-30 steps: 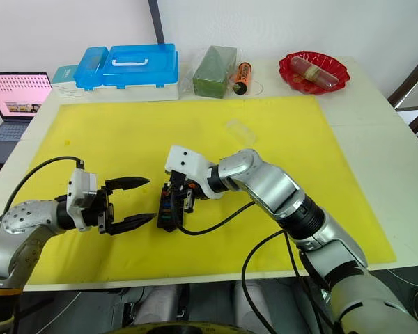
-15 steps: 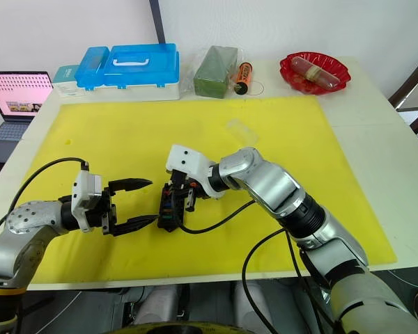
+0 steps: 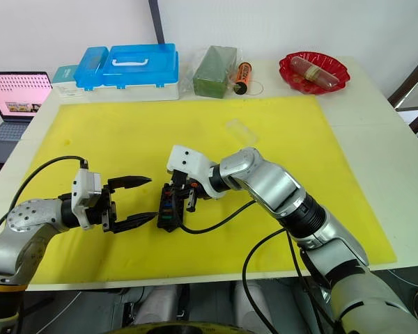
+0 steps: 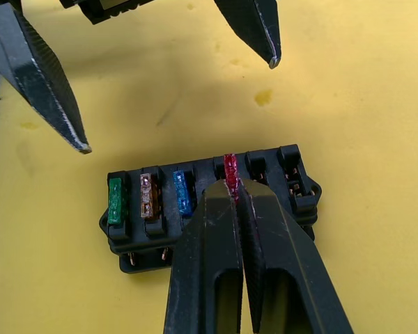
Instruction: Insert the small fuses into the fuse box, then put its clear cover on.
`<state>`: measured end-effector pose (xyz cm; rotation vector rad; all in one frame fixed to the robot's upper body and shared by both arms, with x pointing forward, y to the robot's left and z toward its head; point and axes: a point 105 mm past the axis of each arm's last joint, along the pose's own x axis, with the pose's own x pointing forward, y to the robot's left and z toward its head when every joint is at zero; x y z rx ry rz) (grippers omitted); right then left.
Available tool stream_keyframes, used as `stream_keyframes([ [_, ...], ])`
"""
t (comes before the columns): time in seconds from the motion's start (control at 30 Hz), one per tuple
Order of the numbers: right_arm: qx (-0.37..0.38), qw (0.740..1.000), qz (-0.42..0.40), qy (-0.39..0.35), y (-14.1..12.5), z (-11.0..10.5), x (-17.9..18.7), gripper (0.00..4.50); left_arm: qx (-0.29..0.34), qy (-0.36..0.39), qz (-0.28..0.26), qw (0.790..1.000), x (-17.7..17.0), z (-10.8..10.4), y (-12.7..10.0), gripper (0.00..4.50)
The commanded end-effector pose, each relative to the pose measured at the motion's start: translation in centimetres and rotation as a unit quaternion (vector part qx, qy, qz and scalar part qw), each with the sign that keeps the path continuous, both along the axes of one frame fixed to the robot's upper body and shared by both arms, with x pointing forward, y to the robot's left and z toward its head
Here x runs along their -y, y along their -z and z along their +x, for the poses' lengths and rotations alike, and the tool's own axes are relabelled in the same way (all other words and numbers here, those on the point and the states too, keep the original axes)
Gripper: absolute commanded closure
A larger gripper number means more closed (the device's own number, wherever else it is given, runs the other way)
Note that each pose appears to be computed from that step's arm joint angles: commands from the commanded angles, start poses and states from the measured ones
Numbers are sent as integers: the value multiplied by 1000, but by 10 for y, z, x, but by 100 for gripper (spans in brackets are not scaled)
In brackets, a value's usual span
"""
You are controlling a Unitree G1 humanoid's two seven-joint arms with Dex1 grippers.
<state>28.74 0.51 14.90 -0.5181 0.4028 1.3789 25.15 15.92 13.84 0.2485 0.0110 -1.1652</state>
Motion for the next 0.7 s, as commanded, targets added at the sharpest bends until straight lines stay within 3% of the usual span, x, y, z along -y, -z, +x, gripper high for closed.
stream_keyframes([
  [0.03, 5, 1000, 5, -4, -4, -1, -2, 447, 20, 4, 1, 1000, 1, -1, -5, 0],
  [0.7, -4, 1000, -10, 10, 7, 2, 0, 447, 22, 3, 10, 1000, 2, 0, 1, 0],
])
